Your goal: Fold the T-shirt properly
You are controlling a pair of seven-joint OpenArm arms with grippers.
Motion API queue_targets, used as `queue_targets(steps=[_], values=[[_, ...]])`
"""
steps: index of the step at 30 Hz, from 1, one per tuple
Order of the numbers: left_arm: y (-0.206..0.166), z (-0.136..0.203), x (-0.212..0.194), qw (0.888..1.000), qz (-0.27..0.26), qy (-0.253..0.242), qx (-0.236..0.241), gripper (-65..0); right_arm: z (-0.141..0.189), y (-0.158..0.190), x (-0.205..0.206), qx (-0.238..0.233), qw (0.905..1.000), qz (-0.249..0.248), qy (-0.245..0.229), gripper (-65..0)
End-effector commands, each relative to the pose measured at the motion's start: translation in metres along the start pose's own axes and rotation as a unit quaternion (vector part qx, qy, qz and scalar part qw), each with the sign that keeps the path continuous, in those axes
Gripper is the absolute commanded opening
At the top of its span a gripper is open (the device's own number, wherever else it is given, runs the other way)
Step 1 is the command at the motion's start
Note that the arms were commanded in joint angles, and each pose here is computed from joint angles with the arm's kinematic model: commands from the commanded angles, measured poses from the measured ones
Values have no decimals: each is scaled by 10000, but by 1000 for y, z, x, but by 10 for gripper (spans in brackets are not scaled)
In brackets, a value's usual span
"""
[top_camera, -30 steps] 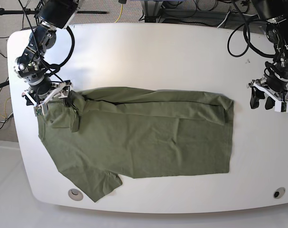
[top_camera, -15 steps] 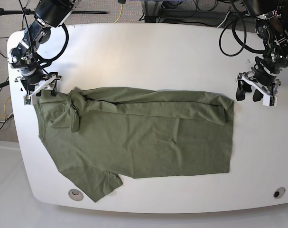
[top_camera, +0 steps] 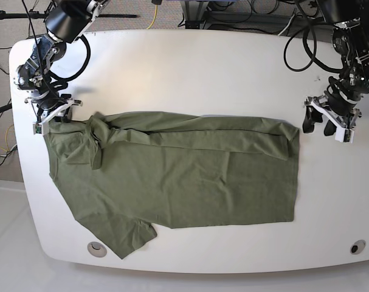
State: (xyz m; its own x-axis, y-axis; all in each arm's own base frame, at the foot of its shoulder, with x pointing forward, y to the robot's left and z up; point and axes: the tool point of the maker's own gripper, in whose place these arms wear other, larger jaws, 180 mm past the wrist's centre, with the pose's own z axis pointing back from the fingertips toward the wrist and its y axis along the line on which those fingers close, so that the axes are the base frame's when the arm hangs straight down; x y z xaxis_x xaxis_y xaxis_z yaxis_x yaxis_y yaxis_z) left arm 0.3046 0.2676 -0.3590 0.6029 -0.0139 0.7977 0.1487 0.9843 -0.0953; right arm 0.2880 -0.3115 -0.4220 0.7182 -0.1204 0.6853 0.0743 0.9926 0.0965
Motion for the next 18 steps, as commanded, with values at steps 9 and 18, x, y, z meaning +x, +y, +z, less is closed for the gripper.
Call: queue_targets(steps=[9, 18], values=[[20, 0, -3, 9995, 223, -81, 200, -286, -2, -1, 17, -12, 9998, 109, -155, -650], [25, -6, -28, 9984, 496, 173, 209, -273, -4, 0, 18, 70, 9997, -26, -233, -650]])
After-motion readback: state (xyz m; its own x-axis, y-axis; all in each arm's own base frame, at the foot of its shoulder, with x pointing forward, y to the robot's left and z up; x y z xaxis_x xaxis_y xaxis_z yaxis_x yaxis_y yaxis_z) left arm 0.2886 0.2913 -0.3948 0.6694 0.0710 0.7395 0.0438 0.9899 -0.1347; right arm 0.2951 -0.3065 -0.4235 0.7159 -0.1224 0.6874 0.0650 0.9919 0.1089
